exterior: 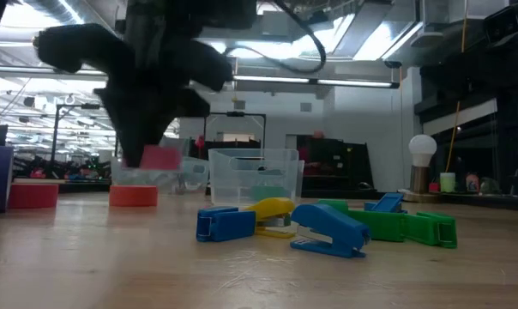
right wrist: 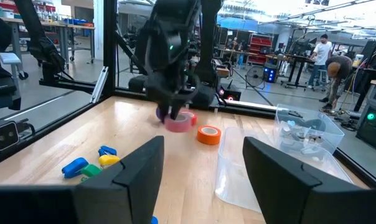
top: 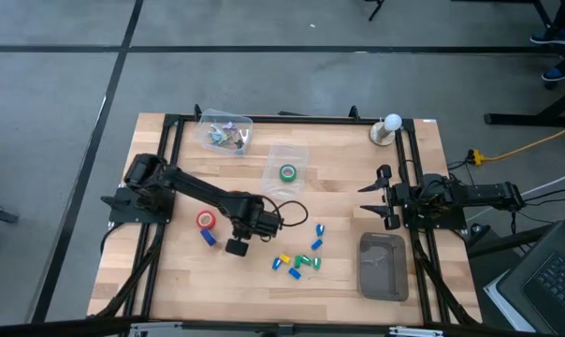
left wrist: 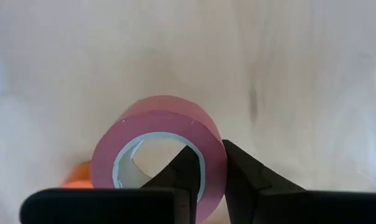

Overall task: Pick and place Stapler, Stapler remover, tape
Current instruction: Put the pink tape into the bottom transparent bin

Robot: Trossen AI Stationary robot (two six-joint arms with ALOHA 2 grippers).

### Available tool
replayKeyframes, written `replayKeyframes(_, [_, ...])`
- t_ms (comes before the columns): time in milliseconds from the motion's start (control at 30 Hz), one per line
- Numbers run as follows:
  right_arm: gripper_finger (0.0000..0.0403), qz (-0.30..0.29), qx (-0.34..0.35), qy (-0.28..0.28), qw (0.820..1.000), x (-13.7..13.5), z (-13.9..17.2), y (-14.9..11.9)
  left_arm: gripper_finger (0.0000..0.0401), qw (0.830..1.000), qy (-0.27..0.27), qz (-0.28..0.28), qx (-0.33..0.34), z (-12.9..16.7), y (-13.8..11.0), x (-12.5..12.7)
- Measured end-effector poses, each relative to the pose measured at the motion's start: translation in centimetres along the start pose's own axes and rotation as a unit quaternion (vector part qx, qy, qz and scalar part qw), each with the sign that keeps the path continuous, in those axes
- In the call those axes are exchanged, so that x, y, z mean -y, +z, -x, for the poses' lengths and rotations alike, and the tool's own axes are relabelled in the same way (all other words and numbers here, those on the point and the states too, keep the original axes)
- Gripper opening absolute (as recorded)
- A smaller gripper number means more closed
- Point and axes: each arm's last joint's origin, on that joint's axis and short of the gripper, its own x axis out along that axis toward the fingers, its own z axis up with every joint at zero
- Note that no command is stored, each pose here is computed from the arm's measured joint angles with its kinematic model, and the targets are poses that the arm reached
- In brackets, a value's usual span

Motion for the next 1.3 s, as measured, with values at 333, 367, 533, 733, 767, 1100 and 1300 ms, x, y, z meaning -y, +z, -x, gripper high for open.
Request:
replayKeyframes(333, [0.0225,0.0,0.0,0.0,1.0,0.0,0.0,0.0,0.0045,0.994,0.062,0.055,0.075,4.2,-1.4,-4.2])
replayKeyframes(367, [0.0225,0.0,0.0,0.0,1.0,0.0,0.0,0.0,0.0045,0.992,0.063,0.064,0.092,4.6,-1.4,-4.6])
replayKeyframes(533, [0.0225,0.0,0.0,0.0,1.0,0.0,0.0,0.0,0.0044,0.971,0.071,0.113,0.196,7.4,-1.6,-6.4])
replayKeyframes(733, [0.0225,0.0,0.0,0.0,1.0,0.0,0.0,0.0,0.0045,0.927,0.085,0.146,0.335,10.6,-1.1,-8.1])
replayKeyframes(767, [0.0225,0.0,0.0,0.0,1.0,0.0,0.0,0.0,0.0045,0.919,0.087,0.15,0.355,10.9,-1.0,-8.4])
replayKeyframes(1100, [0.0225,0.0,0.0,0.0,1.0,0.0,0.0,0.0,0.0046,0.868,0.12,0.172,0.449,11.4,0.7,-11.8])
replayKeyframes(1300, [0.0225,0.0,0.0,0.0,1.0,0.0,0.0,0.0,0.0046,0.876,0.109,0.216,0.417,9.1,1.6,-13.5])
